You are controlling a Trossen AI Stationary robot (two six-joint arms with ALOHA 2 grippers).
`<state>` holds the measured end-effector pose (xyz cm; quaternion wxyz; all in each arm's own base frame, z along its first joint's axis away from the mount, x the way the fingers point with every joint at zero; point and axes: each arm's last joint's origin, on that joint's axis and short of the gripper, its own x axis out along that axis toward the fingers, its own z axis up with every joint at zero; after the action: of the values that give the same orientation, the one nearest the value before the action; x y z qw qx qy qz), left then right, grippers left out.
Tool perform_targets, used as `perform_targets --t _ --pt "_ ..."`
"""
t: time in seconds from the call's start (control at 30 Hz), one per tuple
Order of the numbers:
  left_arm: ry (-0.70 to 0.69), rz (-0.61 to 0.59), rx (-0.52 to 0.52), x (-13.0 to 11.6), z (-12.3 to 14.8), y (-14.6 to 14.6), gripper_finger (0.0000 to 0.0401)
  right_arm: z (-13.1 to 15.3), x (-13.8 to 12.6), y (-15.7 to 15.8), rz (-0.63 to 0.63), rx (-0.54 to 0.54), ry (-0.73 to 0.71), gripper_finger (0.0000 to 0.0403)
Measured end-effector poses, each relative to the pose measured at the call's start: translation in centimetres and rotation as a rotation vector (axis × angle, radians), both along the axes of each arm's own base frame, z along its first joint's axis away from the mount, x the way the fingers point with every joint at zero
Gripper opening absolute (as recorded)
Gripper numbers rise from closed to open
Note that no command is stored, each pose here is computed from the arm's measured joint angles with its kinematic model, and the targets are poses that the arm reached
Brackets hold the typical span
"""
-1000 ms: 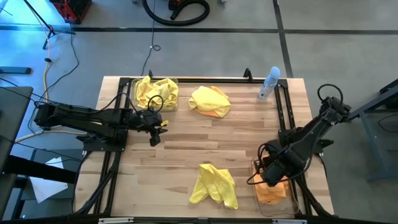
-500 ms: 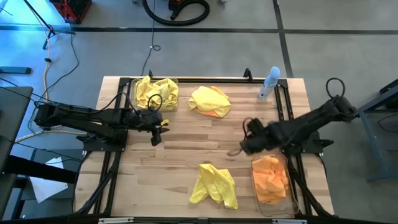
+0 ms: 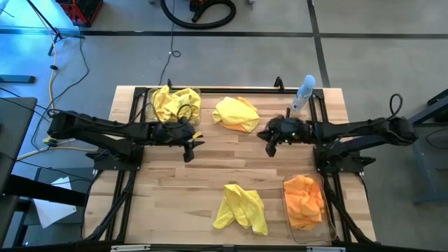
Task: Sort microfiber towel by color & place in baskets
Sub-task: Put the yellow towel into the top transparent bin
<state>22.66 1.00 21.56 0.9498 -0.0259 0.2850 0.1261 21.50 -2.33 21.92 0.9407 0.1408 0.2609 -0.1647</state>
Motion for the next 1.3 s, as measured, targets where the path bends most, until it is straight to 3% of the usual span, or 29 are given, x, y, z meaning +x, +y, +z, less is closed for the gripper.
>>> perform_targets --t 0.13,0.37,0.57,0.67,0.93,1.3 --pt "0.065 0.014 0.073 2.7 1.2 0.2 0.0113 -0.8 -0.3 -1.3 0.001 -0.081 -0.13 0.0019" --pt "0.218 0.038 0.249 8.0 2.3 1.2 0.0111 -1.5 -0.6 -1.6 -0.102 0.044 -0.157 0.0019" --pt "0.381 -0.084 0.452 12.1 0.6 3.2 0.0111 -2.1 -0.4 -0.5 -0.047 0.058 -0.11 0.0019" --pt "0.444 -0.106 0.495 13.5 -0.4 4.6 0.0111 -2.4 -0.3 0.0 -0.015 0.045 -0.087 0.0019" --pt "0.624 -0.037 0.437 15.0 -2.6 10.0 0.0111 -2.3 -0.3 0.1 0.01 0.011 -0.081 0.0019" --pt "0.575 -0.012 0.193 14.6 -4.2 14.8 0.0106 -2.3 -0.3 0.1 0.024 -0.011 -0.073 0.0019"
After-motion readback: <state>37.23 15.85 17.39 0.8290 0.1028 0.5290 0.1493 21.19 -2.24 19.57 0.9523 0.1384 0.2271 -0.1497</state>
